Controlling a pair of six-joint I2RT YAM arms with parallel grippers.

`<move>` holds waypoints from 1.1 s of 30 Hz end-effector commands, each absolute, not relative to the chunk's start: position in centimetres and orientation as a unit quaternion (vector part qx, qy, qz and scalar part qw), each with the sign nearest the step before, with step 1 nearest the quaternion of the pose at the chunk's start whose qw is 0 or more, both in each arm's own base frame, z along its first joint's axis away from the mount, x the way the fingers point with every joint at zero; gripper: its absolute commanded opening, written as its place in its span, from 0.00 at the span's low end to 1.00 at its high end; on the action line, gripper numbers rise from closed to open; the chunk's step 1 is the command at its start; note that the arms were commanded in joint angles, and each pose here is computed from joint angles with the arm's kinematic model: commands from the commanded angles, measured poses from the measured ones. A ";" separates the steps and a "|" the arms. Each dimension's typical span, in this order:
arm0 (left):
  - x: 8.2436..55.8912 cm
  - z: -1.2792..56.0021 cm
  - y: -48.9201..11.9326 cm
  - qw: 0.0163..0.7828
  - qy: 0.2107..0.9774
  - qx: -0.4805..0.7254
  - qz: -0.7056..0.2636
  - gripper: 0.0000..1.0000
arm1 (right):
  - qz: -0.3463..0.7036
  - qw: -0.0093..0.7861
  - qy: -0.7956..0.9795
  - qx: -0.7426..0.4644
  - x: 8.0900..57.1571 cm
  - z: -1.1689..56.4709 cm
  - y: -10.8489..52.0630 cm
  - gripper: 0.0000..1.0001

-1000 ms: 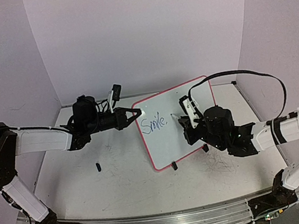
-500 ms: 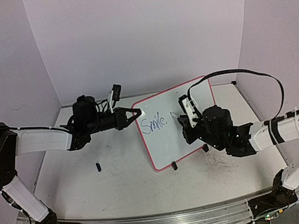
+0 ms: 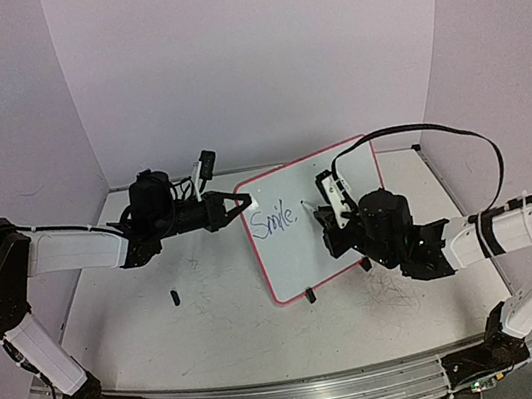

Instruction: Write a sentence on the whiteboard

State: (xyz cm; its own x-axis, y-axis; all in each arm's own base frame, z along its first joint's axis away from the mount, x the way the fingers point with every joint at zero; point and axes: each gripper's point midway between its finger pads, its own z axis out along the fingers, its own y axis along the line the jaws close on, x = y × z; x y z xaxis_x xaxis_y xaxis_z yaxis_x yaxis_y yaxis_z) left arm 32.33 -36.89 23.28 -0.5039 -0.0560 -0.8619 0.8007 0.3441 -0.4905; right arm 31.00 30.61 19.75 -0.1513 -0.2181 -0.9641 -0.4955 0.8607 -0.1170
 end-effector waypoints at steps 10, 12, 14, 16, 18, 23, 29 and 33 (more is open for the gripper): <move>31.8 20.8 -36.9 0.399 0.724 0.291 -0.482 0.00 | 0.132 0.593 0.755 -0.246 30.3 19.5 31.5 0.00; 31.8 20.7 -36.9 0.398 0.725 0.291 -0.481 0.00 | 0.130 0.592 0.757 -0.245 30.2 19.4 31.4 0.00; 31.8 20.7 -36.9 0.398 0.725 0.290 -0.481 0.00 | 0.126 0.592 0.759 -0.241 30.3 19.4 31.1 0.00; 31.8 20.7 -36.9 0.398 0.725 0.290 -0.482 0.00 | 0.120 0.594 0.761 -0.232 30.4 19.4 30.7 0.00; 31.8 20.7 -36.9 0.397 0.725 0.291 -0.482 0.00 | 0.112 0.596 0.762 -0.226 30.5 19.5 30.4 0.00; 31.7 20.7 -36.9 0.397 0.725 0.291 -0.482 0.00 | 0.102 0.600 0.763 -0.218 30.8 19.5 30.0 0.00; 31.7 20.7 -36.9 0.397 0.724 0.291 -0.483 0.00 | 0.099 0.598 0.770 -0.199 31.0 19.4 29.6 0.00; 31.7 20.7 -37.0 0.397 0.724 0.291 -0.483 0.00 | 0.098 0.593 0.775 -0.196 31.0 19.2 29.5 0.00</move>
